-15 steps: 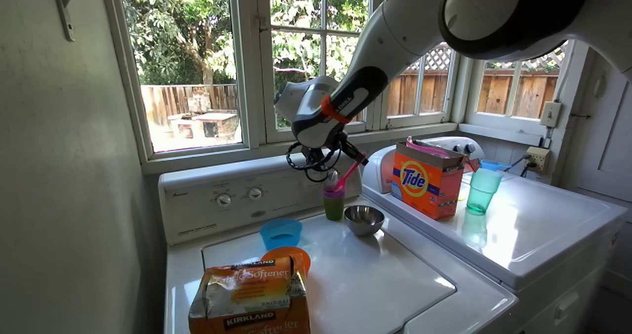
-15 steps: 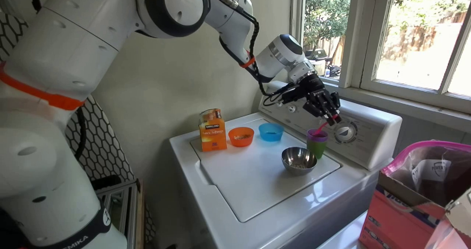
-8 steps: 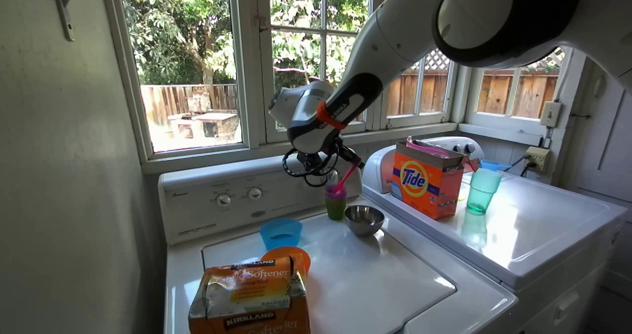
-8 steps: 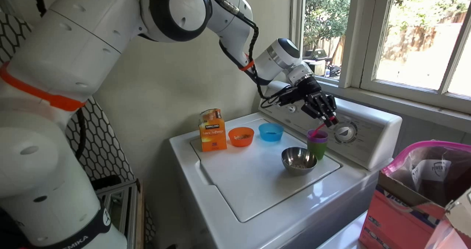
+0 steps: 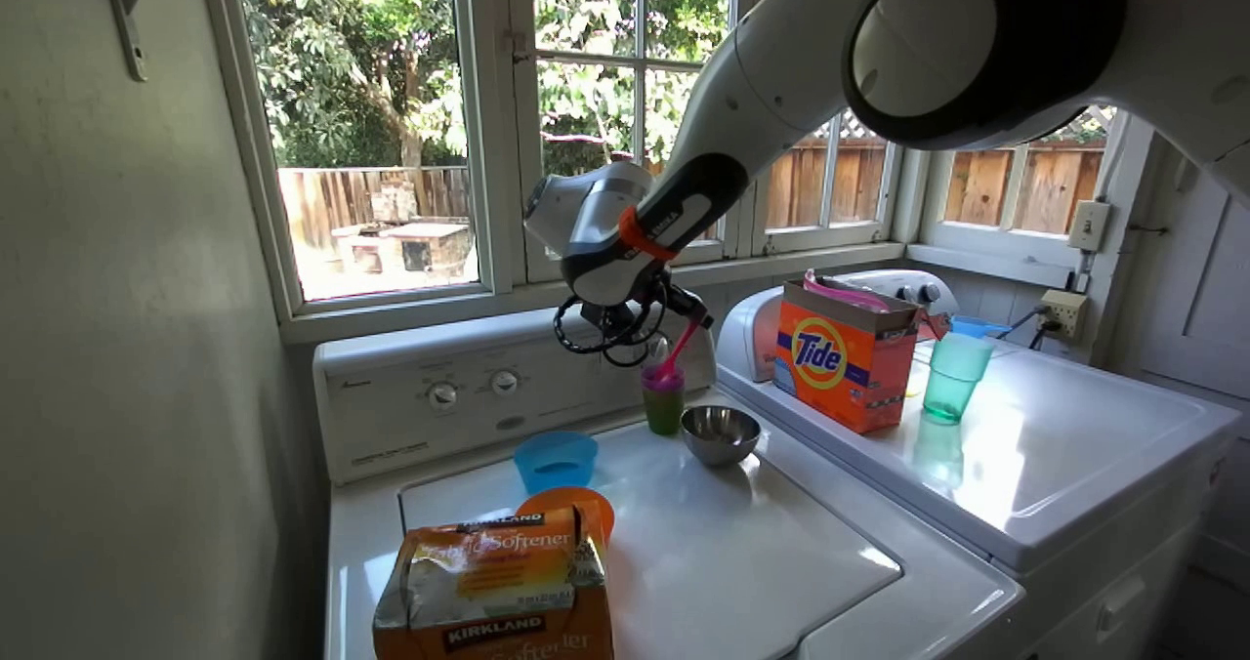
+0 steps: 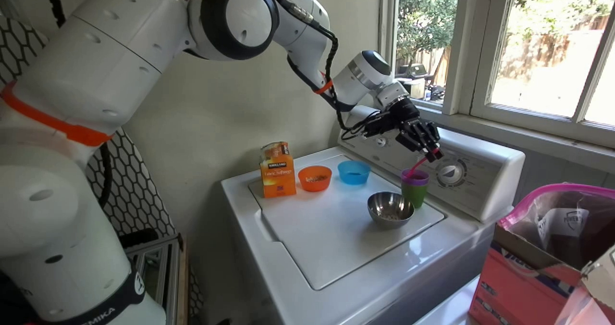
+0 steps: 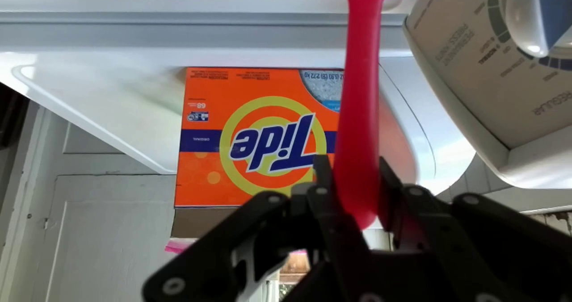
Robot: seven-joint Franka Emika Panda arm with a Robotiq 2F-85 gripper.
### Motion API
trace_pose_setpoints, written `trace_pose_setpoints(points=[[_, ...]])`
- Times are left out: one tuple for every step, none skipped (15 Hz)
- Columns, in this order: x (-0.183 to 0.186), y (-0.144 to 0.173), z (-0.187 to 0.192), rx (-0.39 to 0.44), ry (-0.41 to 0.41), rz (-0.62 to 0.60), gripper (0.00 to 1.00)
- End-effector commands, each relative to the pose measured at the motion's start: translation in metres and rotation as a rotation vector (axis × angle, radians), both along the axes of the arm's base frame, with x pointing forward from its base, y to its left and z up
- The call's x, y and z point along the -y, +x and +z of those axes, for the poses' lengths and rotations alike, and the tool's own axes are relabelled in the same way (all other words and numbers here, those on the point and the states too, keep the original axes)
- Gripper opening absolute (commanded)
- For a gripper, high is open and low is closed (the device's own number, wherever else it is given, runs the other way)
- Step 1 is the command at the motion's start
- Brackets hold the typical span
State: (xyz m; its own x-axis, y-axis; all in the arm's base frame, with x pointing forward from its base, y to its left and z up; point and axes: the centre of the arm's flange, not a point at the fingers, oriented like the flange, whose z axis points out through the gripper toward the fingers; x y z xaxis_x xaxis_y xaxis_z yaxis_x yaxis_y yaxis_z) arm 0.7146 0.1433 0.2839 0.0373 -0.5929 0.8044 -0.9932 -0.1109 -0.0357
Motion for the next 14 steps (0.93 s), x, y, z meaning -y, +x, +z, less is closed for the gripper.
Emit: trace_pose_setpoints(points=[[0.003, 0.025, 0.003, -0.039, -0.088, 0.019, 0.06], [0.004, 0.026, 0.005, -0.054, -0.11, 0.029, 0.06], [0.005, 0.027, 0.005, -0.069, -0.122, 0.04, 0.06], [0.005, 0.028, 0.005, -0.08, -0.128, 0.05, 0.06], [0.005, 0.028, 0.004, -0.089, -0.133, 0.06, 0.06], [0.003, 0.029, 0.002, -0.099, -0.136, 0.071, 0.06], [0.002, 0.029, 0.0, -0.109, -0.134, 0.082, 0.06], [0.0, 0.029, -0.002, -0.12, -0.129, 0.094, 0.06], [-0.002, 0.028, -0.004, -0.131, -0.13, 0.103, 0.06], [-0.004, 0.028, -0.006, -0.142, -0.126, 0.114, 0.06], [-0.006, 0.028, -0.008, -0.15, -0.121, 0.122, 0.06], [-0.007, 0.027, -0.01, -0.157, -0.113, 0.125, 0.06], [-0.008, 0.027, -0.012, -0.163, -0.11, 0.127, 0.06], [-0.008, 0.026, -0.015, -0.169, -0.1, 0.127, 0.06]])
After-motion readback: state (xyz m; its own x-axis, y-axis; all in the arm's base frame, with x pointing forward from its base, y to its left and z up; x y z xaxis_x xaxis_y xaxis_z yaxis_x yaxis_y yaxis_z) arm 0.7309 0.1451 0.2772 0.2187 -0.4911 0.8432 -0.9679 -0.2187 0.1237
